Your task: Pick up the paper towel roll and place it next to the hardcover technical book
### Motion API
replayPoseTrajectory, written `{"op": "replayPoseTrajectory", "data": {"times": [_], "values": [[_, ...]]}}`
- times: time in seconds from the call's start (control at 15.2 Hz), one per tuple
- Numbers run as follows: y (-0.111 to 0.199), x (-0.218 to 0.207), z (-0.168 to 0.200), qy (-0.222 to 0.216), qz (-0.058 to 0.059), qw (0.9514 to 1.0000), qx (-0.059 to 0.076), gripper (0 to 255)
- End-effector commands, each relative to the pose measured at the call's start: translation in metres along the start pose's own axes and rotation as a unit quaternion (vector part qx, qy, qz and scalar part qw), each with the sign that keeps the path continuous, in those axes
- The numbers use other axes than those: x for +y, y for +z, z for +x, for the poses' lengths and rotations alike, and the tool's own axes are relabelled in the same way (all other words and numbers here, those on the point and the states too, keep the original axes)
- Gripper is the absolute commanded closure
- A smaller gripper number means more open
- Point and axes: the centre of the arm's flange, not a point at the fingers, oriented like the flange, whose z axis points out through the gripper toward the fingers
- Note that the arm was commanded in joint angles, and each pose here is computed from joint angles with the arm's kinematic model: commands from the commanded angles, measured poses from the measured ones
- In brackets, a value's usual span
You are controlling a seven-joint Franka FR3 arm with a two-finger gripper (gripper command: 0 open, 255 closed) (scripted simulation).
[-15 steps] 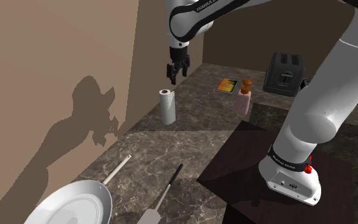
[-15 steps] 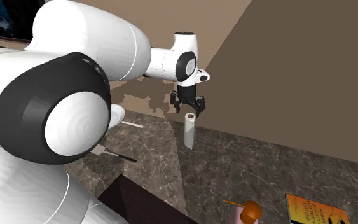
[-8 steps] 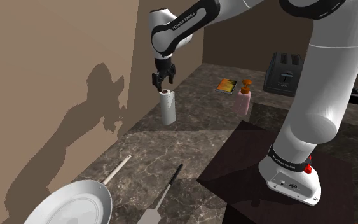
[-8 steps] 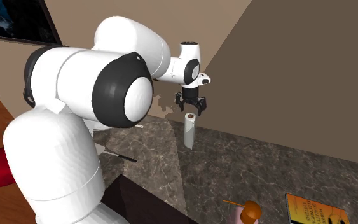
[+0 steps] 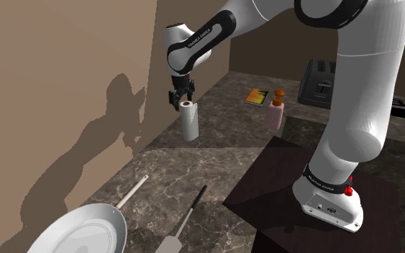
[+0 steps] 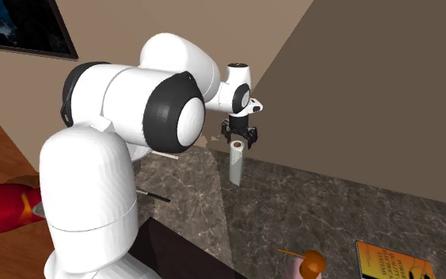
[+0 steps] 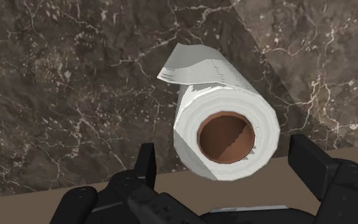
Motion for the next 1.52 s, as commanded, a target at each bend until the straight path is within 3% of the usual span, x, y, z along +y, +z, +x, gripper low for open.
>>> {"op": "replayPoseTrajectory", "data": {"times": [0.0,0.53,0.59,1.19,1.45], "values": [[0.015,0.000,0.000,0.000,0.000,1.0000,0.000,0],[0.015,0.000,0.000,0.000,0.000,1.0000,0.000,0],[0.015,0.000,0.000,0.000,0.000,1.0000,0.000,255],[0.015,0.000,0.000,0.000,0.000,1.0000,0.000,255],[-0.006,0.001,0.000,0.000,0.000,1.0000,0.000,255]]}}
